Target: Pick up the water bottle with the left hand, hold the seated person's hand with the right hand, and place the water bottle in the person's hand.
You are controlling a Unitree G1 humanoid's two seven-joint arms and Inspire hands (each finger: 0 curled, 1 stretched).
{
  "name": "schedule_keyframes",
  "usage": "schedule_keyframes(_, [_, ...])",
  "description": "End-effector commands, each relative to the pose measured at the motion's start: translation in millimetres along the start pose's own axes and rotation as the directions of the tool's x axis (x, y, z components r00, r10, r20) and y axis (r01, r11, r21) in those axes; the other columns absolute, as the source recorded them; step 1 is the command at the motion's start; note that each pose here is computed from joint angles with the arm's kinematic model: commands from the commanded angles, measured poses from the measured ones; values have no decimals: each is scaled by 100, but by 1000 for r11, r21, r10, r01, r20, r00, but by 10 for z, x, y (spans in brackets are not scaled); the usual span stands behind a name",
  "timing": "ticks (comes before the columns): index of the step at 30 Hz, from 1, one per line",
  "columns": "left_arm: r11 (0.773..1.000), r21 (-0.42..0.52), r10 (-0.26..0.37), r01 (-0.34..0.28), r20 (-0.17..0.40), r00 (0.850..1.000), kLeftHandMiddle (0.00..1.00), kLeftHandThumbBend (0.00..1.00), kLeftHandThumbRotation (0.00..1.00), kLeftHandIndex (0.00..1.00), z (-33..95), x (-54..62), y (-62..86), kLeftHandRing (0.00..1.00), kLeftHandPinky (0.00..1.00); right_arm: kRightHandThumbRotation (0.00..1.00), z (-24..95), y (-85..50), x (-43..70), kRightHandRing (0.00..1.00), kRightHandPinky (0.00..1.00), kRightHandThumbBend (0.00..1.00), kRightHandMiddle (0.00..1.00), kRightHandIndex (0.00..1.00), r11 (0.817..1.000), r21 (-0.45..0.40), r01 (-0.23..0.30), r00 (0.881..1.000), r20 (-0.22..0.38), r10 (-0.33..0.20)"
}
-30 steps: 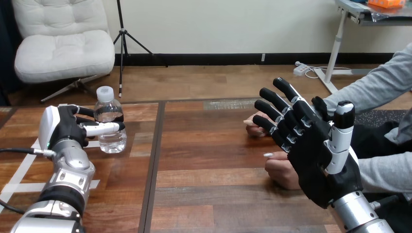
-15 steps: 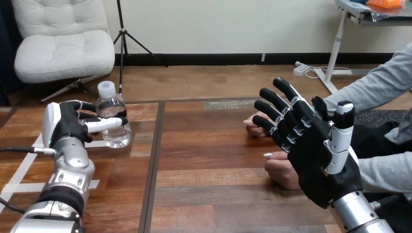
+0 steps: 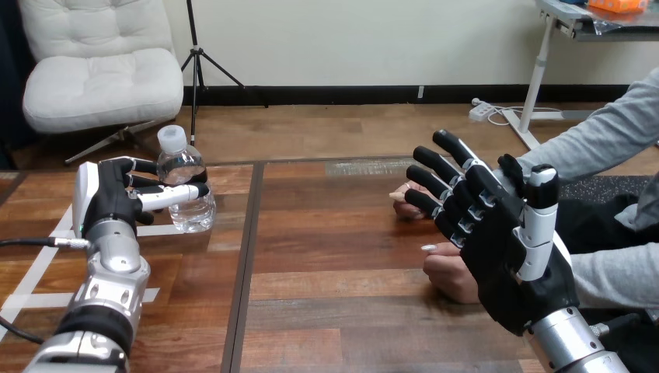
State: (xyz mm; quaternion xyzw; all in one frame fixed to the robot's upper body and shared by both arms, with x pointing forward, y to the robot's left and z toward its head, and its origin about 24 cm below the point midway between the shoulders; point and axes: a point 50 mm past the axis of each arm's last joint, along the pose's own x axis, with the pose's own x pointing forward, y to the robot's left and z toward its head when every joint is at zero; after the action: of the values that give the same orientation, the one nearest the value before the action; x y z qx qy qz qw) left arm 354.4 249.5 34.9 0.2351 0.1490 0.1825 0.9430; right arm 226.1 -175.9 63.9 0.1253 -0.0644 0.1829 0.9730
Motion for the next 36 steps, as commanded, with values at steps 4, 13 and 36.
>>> schedule_keyframes(4, [998,-67,27,-15,169,985,44,73,0,50,353,17,73,37,32,100,109,-52,141,93,92,97,92,94,998,-64,-23,999,33,25])
schedule_keyframes(13, [993,-117,14,11,217,976,45,72,0,49,376,-51,75,39,33,100,50,-157,187,93,94,96,91,93,989,-151,-2,1000,10,4])
schedule_keyframes(36, [988,-133,-29,73,305,952,46,71,0,46,416,-292,110,41,35,100,7,-462,323,86,82,85,85,84,835,-551,4,1000,9,1])
